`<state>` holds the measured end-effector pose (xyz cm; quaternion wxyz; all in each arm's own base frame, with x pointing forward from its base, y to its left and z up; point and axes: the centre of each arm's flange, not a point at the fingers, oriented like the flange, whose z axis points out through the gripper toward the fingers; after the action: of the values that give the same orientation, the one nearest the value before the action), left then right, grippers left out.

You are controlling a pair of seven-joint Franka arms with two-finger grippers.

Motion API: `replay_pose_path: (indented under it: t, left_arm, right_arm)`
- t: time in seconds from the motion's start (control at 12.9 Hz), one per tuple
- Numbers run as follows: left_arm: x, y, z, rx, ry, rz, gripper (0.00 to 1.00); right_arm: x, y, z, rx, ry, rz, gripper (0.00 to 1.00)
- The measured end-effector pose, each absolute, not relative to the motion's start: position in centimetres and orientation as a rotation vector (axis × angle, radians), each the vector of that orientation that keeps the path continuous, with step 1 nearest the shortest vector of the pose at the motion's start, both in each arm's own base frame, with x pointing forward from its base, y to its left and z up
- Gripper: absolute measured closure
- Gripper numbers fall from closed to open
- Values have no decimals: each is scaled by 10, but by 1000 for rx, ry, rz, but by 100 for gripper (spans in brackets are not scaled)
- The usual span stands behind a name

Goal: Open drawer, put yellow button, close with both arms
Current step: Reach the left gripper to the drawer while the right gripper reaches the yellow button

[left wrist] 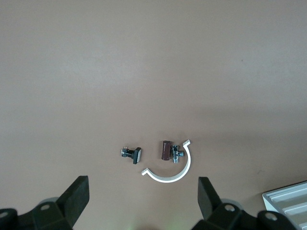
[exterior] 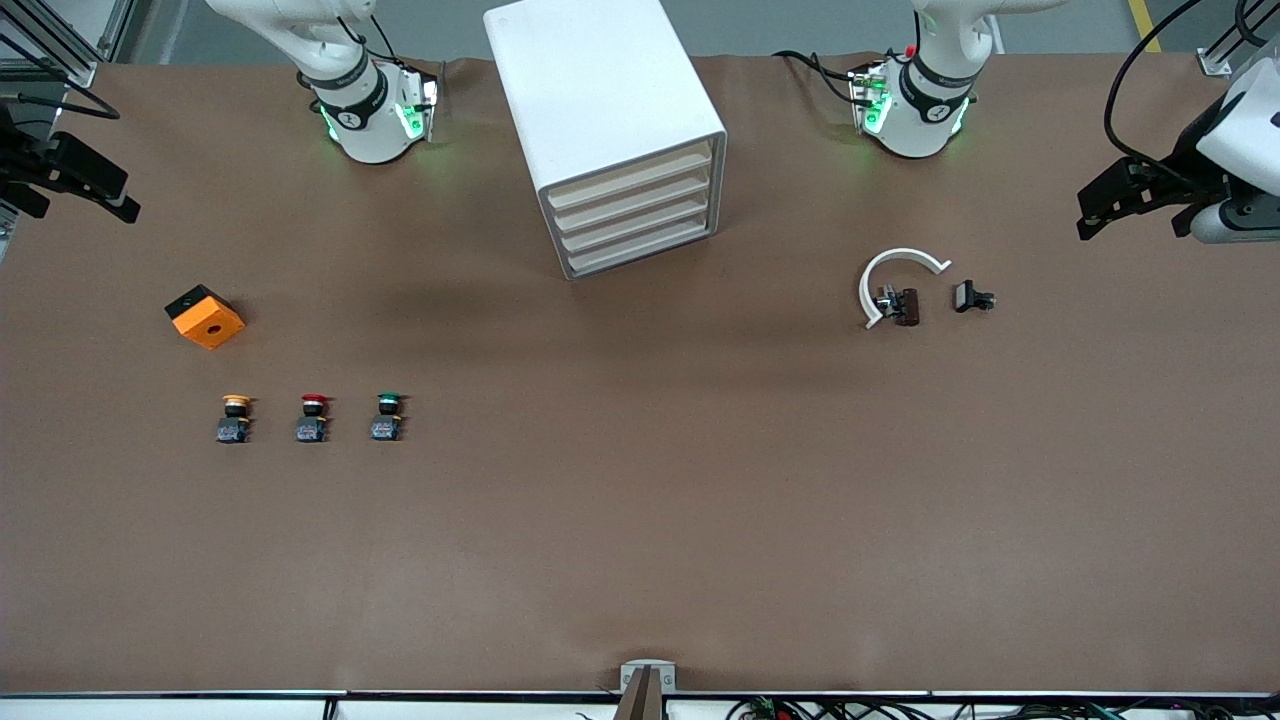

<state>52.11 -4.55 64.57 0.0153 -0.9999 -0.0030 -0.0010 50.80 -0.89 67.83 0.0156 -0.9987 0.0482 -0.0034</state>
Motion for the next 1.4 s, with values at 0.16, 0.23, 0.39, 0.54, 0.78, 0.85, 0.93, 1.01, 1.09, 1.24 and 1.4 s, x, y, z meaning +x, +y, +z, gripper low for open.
replay_pose_path:
  t: [0.16,0.23,0.39,0.54,0.78,0.85,0.93,1.01,1.09,1.24,1.4]
  left_arm:
    - [521,-45,646,-3111,-9,-3,0]
    - [521,-45,646,-3111,-9,-3,0]
    - [522,-45,645,-3111,-9,-1,0]
    - [527,-47,637,-3112,-3,24,0]
    - [547,-59,604,-3114,-48,91,0]
    - [555,-69,589,-3113,-111,110,0]
    - [563,-82,573,-3108,-192,131,0]
    - [570,-98,557,-3099,-289,153,0]
    - [577,-115,540,-3087,-396,173,0]
    - [586,-149,505,-3047,-619,214,0]
    - [591,-196,455,-2954,-896,297,0]
  right_arm:
    - [508,-9,678,-3103,157,-10,0]
    - [508,-9,678,-3103,158,-9,0]
    - [508,-9,678,-3103,158,-9,0]
    - [508,-9,678,-3102,158,-8,0]
    - [508,-9,678,-3102,158,-7,0]
    - [508,-9,678,-3102,158,-7,0]
    - [508,-9,678,-3102,158,-7,0]
    - [508,-9,678,-3102,158,-7,0]
    - [508,-9,678,-3102,158,-7,0]
    - [508,-9,679,-3102,158,-13,0]
    - [508,-9,683,-3102,160,-26,0]
